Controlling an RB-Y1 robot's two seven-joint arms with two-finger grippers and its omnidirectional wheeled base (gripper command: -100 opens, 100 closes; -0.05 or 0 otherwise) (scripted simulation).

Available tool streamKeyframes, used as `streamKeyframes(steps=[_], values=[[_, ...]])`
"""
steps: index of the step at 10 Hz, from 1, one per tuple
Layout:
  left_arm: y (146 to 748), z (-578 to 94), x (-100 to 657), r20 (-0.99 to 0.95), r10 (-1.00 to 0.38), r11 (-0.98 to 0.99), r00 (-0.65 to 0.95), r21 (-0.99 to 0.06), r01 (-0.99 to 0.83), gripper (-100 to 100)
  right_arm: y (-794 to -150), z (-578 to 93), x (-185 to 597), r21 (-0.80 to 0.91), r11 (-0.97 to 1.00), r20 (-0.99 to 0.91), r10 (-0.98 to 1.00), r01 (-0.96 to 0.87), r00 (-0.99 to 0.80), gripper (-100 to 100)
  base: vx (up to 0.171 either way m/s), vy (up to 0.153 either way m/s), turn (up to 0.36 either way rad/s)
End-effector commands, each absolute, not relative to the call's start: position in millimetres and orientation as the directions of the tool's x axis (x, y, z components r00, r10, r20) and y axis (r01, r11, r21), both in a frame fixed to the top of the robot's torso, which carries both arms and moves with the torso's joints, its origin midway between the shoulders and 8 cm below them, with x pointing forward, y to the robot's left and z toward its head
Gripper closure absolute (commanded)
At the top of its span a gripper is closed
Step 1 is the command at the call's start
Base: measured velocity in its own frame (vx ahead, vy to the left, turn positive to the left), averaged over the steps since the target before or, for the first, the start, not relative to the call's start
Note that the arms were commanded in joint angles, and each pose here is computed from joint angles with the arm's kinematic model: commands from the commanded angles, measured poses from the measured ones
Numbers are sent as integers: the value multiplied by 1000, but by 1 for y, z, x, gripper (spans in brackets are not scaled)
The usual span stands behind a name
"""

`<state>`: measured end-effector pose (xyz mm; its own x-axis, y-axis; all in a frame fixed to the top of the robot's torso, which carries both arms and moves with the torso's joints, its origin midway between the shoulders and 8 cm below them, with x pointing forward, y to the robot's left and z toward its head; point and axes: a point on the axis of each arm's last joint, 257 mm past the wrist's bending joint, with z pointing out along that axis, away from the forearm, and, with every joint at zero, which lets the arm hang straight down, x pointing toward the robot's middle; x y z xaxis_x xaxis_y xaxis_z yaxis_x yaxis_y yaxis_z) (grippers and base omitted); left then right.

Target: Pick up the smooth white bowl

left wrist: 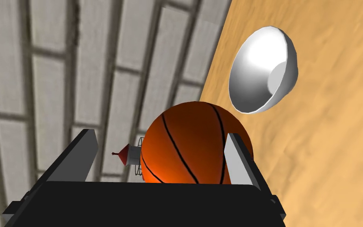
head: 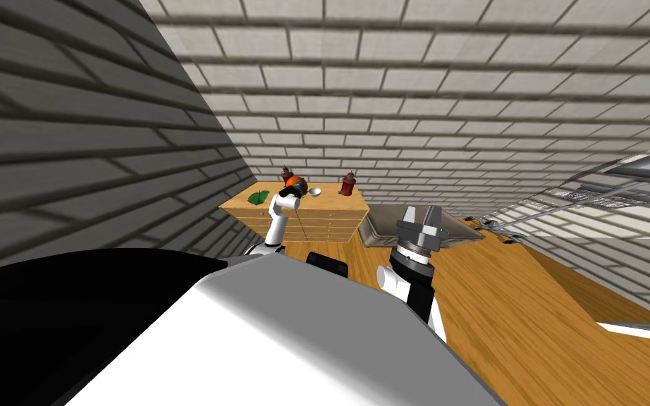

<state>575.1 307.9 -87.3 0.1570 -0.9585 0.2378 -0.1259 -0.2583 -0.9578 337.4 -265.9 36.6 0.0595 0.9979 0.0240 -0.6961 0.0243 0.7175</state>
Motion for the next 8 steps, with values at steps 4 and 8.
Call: streamKeyframes(steps=[4, 8], values=[[308, -110, 578, 241, -949, -285, 201, -930, -231, -100, -266, 37, 337, 718, 24, 24, 998, -696, 60, 0, 16, 35, -83], [306, -126, 582, 241, -940, -310, 240, -897, -314, -100, -266, 37, 337, 718, 24, 24, 998, -696, 60, 0, 25, 38, -84]])
